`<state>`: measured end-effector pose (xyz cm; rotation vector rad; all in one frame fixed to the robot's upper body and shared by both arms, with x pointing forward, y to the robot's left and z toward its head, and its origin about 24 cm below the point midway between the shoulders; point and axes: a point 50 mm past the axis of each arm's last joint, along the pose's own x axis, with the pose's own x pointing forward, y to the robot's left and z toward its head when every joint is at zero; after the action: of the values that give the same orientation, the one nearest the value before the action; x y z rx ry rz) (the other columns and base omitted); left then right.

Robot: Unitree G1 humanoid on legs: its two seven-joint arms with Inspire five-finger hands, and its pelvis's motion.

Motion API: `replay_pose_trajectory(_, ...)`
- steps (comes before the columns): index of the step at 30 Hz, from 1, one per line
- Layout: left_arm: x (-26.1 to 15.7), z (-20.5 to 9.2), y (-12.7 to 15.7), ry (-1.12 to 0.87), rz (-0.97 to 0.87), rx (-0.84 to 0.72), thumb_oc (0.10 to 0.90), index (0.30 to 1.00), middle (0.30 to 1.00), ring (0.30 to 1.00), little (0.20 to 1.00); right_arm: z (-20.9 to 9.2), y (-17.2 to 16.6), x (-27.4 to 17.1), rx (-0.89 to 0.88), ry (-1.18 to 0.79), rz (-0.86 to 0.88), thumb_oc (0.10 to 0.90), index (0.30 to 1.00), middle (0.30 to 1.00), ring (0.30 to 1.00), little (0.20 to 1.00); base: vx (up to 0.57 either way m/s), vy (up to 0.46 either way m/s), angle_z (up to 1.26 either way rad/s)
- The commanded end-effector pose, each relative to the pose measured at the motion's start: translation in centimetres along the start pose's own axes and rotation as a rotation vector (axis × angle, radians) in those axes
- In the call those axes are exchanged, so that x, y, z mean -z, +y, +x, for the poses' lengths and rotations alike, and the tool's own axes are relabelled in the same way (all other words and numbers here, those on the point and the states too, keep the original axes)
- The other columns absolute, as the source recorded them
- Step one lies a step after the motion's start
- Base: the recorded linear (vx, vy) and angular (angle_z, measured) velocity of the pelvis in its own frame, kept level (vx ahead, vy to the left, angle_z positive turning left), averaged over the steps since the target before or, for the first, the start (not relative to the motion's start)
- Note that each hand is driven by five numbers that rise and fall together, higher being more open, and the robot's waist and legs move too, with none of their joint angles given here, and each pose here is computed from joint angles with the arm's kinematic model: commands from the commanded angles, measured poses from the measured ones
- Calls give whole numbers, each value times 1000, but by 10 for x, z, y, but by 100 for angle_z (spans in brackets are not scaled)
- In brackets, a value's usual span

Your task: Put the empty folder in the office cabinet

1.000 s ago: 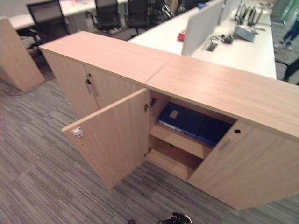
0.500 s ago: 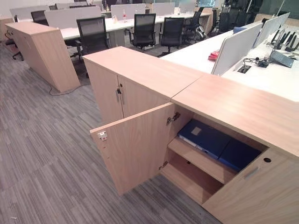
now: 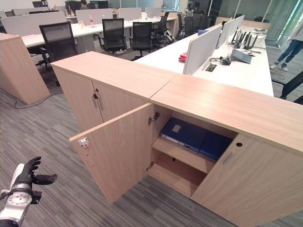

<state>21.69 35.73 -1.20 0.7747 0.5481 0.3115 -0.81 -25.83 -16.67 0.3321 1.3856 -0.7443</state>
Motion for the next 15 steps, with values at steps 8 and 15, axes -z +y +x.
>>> replay_pose_trajectory(8,-103,11,27,-402,-28,-85,800,900,900,900,900,-1,-18,-16,29,-10,-22,800,900,900,900,900,-3,9,-20)
replay_pose_trajectory(15,-146,-3,21,-605,1,-12,800,900,900,900,900,-1,-22,-13,25,6,-23,800,900,900,900,900,1,-3,-2)
